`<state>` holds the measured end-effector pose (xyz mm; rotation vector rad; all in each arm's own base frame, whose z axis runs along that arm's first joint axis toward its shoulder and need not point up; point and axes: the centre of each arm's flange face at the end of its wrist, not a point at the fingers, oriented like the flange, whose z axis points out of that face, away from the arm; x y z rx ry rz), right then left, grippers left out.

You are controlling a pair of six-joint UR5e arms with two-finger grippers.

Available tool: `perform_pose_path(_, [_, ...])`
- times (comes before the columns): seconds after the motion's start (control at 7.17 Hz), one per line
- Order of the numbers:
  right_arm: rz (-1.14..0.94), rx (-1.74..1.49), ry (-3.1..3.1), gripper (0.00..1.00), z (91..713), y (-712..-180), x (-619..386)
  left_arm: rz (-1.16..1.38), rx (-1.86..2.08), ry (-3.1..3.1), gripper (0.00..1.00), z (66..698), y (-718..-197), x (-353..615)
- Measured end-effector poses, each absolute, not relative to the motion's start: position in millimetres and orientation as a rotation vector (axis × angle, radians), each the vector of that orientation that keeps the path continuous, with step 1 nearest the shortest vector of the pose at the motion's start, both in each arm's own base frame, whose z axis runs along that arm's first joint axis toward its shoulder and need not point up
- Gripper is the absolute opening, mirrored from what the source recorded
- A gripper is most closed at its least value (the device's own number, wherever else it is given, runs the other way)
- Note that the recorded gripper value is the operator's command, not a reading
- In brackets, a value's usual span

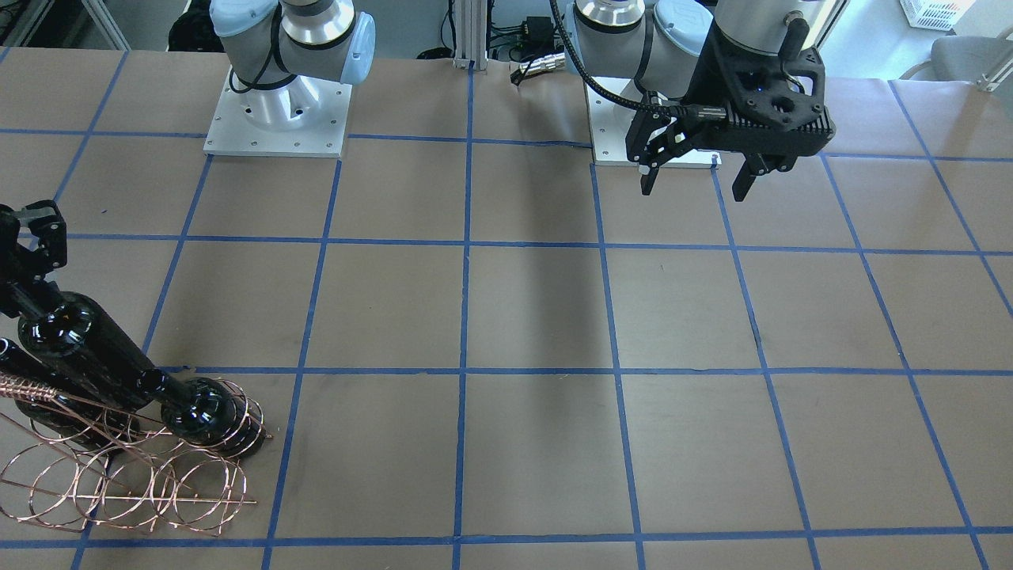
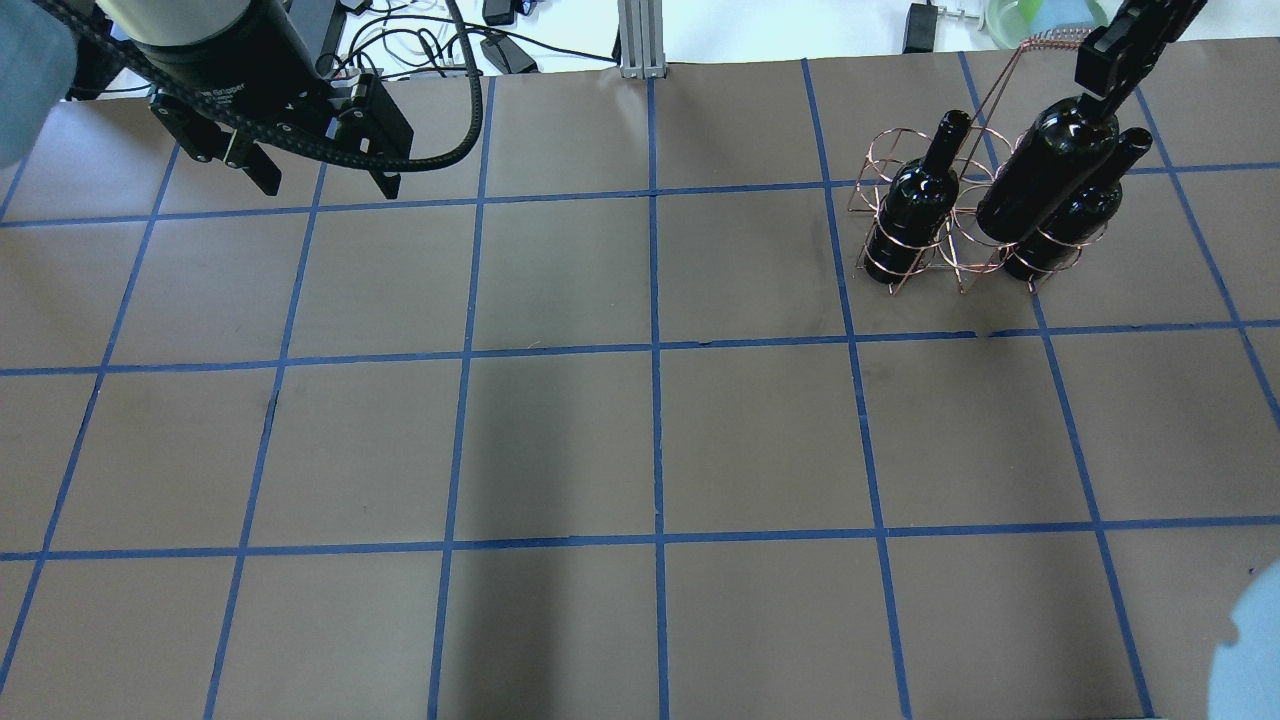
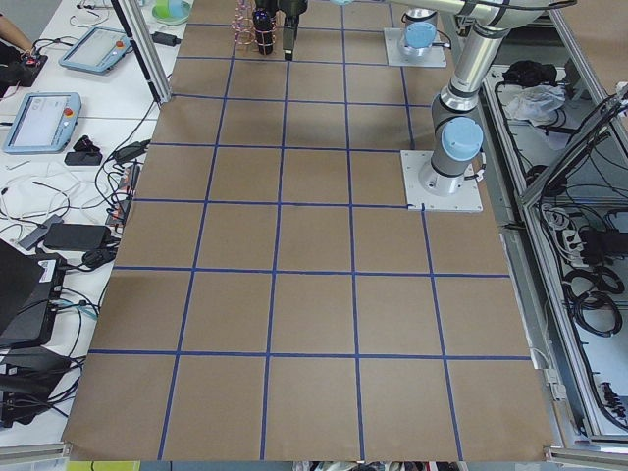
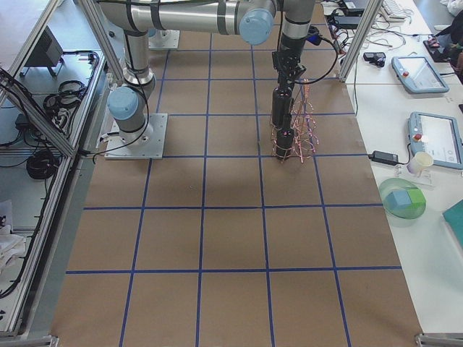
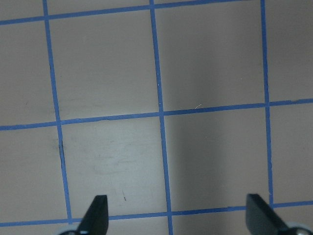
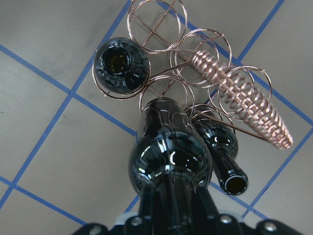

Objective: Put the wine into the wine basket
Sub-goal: 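Tilt the bottle and insert it into the rack's empty ring, then lower the bottle down into the rack with the right gripper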

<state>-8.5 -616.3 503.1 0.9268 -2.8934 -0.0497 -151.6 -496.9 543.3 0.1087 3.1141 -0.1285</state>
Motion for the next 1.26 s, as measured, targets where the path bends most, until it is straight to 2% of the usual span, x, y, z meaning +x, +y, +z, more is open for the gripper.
perform_pose_path(1.26, [-0.054, 0.947, -2.893, 0.00, 480.4, -640.1, -6.4, -0.115, 0.097, 3.127, 1.00, 542.1, -496.6, -148.8])
